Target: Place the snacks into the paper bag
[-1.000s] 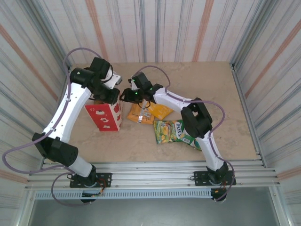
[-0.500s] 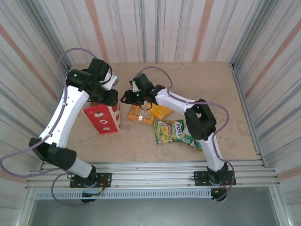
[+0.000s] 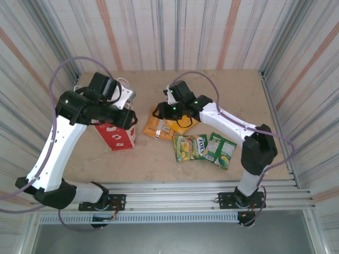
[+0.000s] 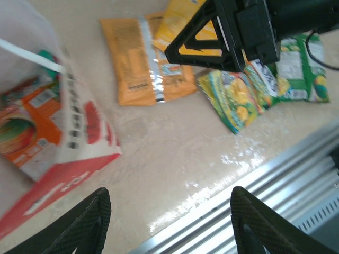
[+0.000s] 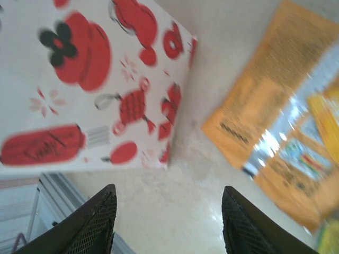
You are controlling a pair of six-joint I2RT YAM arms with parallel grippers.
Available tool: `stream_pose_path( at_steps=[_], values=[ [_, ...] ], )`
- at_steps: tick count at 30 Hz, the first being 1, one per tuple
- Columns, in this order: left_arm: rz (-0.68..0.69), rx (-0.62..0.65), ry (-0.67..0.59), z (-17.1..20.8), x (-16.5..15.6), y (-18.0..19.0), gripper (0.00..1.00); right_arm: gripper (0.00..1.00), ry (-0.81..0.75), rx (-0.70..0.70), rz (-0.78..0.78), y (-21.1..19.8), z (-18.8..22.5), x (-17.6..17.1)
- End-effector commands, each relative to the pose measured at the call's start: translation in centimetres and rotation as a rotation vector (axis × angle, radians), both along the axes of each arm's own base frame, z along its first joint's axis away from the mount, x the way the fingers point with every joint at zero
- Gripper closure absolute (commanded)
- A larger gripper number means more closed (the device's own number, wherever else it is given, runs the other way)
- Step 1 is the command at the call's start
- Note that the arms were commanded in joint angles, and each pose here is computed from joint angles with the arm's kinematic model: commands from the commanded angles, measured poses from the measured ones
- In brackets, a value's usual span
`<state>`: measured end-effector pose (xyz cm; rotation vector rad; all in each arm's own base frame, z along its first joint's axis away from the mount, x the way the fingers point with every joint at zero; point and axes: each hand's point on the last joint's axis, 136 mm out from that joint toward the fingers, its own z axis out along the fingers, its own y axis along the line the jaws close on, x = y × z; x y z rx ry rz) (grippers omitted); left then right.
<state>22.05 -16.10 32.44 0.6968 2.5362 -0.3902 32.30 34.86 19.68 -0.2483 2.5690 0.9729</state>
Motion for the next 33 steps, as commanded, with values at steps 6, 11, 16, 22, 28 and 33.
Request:
stream_pose_path(
  at_steps=[6, 11, 16, 22, 28, 33],
  values=[
    [-0.147, -0.05, 0.111, -3.3, -3.7, -5.3, 0.37, 0.44, 0.22, -0.092, -0.139, -10.0, -3.7, -6.6],
    [-0.13, -0.124, 0.157, -4.3, -3.3, -8.6, 0.38, 0.44, 0.333, -0.095, -0.317, -18.2, -5.4, -9.1],
    [-0.134, -0.222, 0.192, -5.2, -2.6, -12.9, 0.4, 0.42, 0.417, -0.072, -0.503, -25.9, -6.4, -11.0],
    [-0.146, -0.244, 0.253, -7.2, -1.5, -17.1, 0.42, 0.43, 0.509, 0.014, -0.711, -31.2, -8.5, -11.3],
    [-0.165, -0.213, 0.309, -9.6, 0.1, -20.9, 0.48, 0.42, 0.557, 0.004, -0.839, -32.6, -11.3, -9.9],
    [-0.202, -0.236, 0.364, -11.7, 0.8, -23.9, 0.49, 0.39, 0.588, -0.02, -0.887, -33.1, -14.2, -10.2]
  ],
)
